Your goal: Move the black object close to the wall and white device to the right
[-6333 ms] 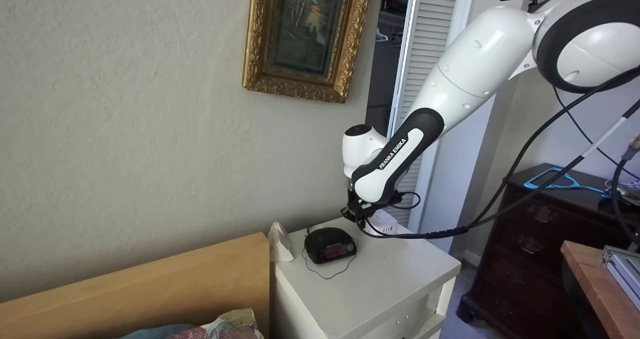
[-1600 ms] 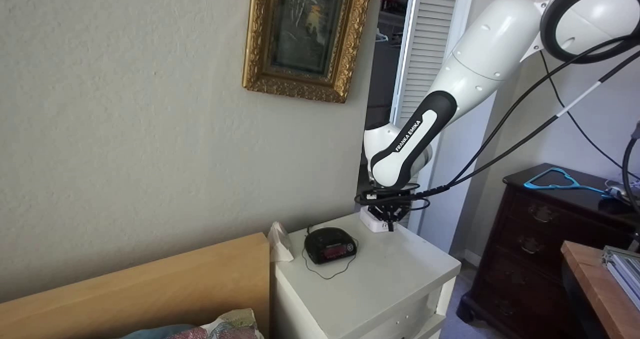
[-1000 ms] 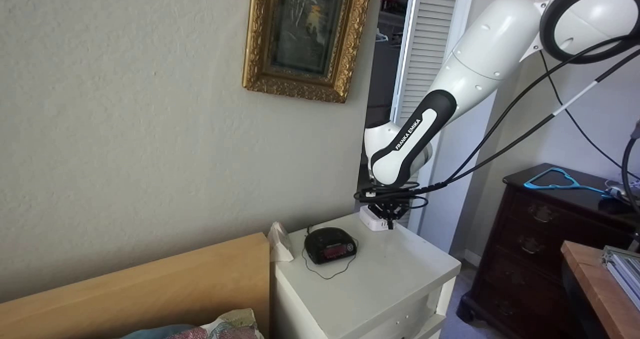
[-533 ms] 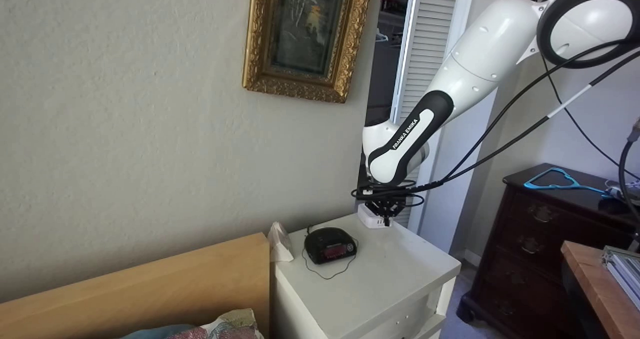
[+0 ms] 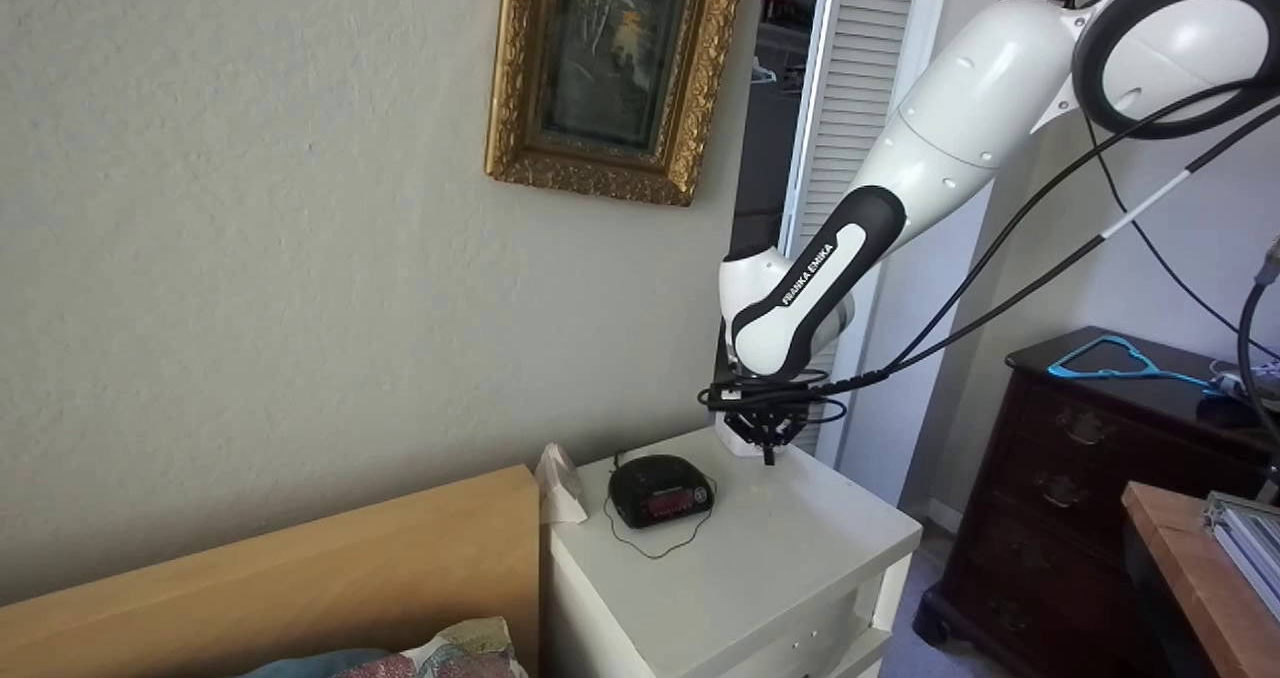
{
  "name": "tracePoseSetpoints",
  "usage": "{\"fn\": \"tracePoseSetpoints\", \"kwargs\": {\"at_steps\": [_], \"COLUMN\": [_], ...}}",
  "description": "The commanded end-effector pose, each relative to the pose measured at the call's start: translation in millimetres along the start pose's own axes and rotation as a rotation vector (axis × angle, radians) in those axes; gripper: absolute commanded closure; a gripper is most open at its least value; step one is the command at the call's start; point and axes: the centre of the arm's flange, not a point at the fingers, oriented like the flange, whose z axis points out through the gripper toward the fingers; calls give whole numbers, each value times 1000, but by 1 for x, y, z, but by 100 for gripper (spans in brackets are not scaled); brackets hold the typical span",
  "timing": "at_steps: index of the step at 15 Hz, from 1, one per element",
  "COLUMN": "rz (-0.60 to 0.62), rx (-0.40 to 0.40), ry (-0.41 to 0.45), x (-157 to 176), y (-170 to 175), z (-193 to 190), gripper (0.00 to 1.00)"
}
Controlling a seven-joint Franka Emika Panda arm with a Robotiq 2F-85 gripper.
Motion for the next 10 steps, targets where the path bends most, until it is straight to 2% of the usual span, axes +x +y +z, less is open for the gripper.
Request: {"fn": "tracePoseSetpoints", "kwargs": {"at_steps": [1,6,10], "rz": [-63,-108,-114], "rx": [40,122,151], "ry": [-33,-20,3], "x": [-28,-45,-47], "y": [10,-17,-37], "z": [-18,-29,-29], "gripper": [100,100,100]}}
